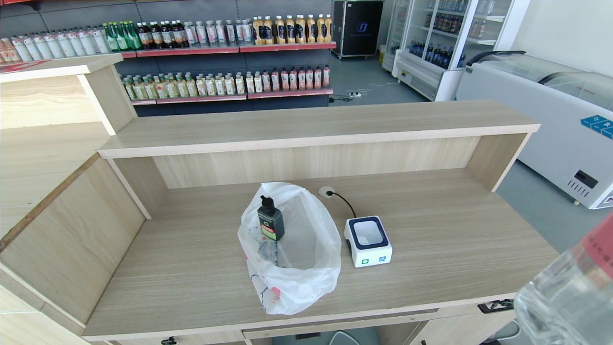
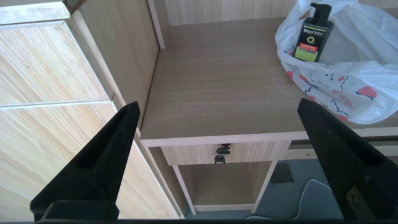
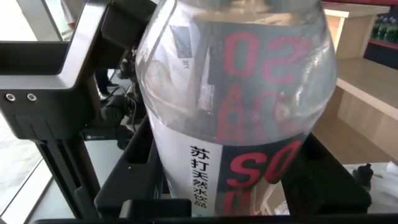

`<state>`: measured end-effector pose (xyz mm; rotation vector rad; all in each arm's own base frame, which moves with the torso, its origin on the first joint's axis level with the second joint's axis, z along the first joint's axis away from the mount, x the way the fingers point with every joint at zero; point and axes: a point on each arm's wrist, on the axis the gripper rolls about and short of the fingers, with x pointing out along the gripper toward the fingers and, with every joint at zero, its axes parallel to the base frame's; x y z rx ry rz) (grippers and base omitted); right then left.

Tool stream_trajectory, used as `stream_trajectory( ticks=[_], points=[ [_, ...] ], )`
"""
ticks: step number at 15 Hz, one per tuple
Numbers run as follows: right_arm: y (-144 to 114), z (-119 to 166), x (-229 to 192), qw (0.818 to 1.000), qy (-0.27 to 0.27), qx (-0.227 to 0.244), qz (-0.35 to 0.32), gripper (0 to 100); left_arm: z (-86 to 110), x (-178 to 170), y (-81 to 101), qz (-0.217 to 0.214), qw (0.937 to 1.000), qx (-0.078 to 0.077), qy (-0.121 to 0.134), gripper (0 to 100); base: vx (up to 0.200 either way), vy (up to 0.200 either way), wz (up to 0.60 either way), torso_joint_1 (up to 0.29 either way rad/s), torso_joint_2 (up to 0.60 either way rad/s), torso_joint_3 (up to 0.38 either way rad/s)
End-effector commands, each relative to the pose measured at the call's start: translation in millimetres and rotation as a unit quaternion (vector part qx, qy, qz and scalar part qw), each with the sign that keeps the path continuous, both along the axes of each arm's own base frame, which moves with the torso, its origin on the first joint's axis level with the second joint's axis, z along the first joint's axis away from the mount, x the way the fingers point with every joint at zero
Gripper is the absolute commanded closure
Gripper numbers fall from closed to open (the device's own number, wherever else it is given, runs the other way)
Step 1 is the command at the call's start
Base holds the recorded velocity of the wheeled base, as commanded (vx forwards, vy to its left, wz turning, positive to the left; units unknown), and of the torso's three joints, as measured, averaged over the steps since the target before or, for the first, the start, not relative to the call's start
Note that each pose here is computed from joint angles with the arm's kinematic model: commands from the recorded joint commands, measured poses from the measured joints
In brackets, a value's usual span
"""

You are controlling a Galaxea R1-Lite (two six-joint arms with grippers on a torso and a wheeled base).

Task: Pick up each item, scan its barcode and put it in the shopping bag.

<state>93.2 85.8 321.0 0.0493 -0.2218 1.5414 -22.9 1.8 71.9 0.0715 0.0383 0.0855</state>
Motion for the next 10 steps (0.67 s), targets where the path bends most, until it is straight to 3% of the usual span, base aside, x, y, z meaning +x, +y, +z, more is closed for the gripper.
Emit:
stream_trajectory(
  ticks=[1,3,5,7,10],
  points=[
    [0.6,-0.4,0.8,1.000,0.001,-0.001,0.001,100,0.0,0.0,0.0,0.000,1.0000,0.000,0.000,0,0.000,0.000,0.00,0.000,0.00,0.000],
    [0.6,-0.6,1.5,1.000,0.001,-0.001,-0.002,100,0.0,0.0,0.0,0.000,1.0000,0.000,0.000,0,0.000,0.000,0.00,0.000,0.00,0.000],
    [0.6,-6.7,18.6,0.996,0.024,0.000,-0.085,100,0.0,0.0,0.0,0.000,1.0000,0.000,0.000,0,0.000,0.000,0.00,0.000,0.00,0.000],
    [-9.5,-23.6,64.8,0.961,0.032,-0.021,-0.272,100,0.0,0.0,0.0,0.000,1.0000,0.000,0.000,0,0.000,0.000,0.00,0.000,0.00,0.000],
    [-37.9,-51.4,100.3,0.901,-0.004,-0.089,-0.424,100,0.0,0.0,0.0,0.000,1.0000,0.000,0.000,0,0.000,0.000,0.00,0.000,0.00,0.000]
  ],
)
